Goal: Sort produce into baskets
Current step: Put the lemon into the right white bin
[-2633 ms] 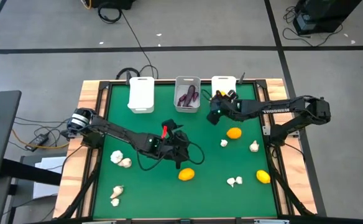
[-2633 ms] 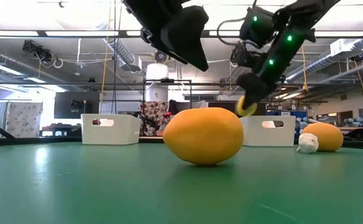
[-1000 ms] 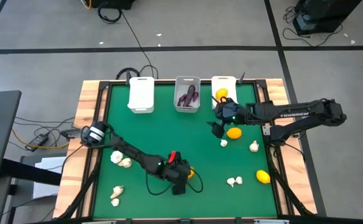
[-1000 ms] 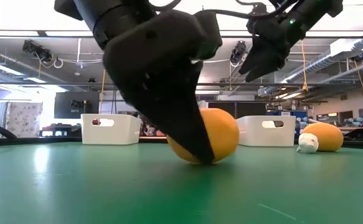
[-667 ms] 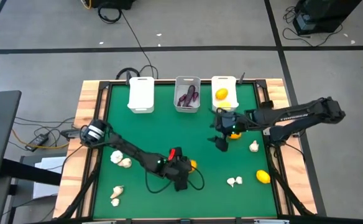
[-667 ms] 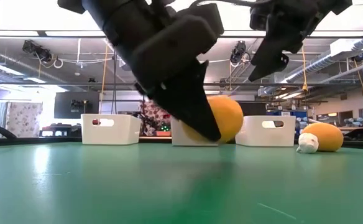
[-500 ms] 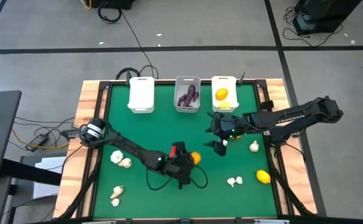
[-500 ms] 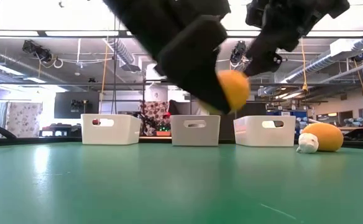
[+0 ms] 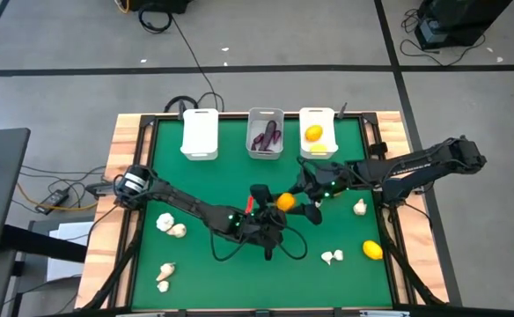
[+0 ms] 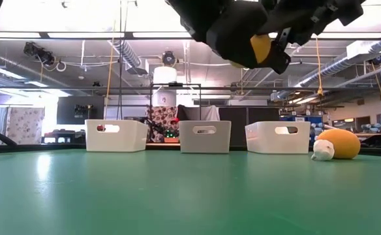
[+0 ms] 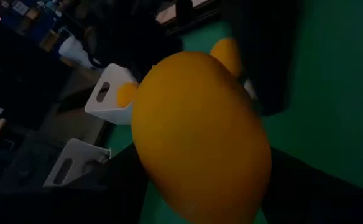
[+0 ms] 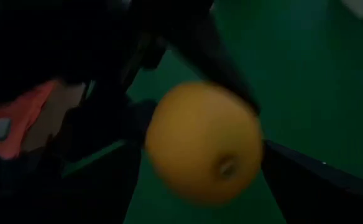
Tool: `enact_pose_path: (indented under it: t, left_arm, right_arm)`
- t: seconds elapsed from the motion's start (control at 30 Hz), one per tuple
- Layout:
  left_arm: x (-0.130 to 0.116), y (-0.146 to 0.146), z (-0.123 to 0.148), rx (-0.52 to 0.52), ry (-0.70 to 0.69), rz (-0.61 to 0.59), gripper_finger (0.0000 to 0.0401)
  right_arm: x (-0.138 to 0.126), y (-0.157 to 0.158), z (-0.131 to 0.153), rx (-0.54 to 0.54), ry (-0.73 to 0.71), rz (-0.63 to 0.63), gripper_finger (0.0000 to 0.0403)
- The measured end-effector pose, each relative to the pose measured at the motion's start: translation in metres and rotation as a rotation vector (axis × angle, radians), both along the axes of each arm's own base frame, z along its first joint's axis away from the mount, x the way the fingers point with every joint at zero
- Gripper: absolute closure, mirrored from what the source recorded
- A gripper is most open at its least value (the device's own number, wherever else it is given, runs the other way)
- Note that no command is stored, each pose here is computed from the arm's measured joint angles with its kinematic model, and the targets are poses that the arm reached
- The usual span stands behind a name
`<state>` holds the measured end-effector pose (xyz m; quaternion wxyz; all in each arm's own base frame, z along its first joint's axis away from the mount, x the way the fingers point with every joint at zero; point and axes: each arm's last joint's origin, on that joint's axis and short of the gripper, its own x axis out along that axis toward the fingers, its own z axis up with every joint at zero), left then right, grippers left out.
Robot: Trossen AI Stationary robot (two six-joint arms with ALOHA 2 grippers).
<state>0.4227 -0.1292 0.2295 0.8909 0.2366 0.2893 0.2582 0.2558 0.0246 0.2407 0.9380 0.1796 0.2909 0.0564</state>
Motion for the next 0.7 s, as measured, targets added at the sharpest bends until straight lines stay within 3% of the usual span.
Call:
enact_pose_path:
  t: [0.27, 0.5, 0.7]
  left_arm:
    - [0.002, 0.003, 0.001, 0.003, -0.011, 0.011, 0.0146]
    - [0.002, 0.002, 0.001, -0.02, -0.026, 0.007, 0.0139]
    - [0.001, 0.007, -0.003, -0.074, -0.024, 0.039, 0.0089]
  right_arm:
    - [0.004, -0.001, 0.006, -0.012, -0.07, -0.015, 0.008]
    - [0.002, -0.001, 0.003, -0.022, -0.03, -0.025, 0.0181]
    - [-0.007, -0.019, -0.01, -0.176, 0.147, -0.219, 0.0182]
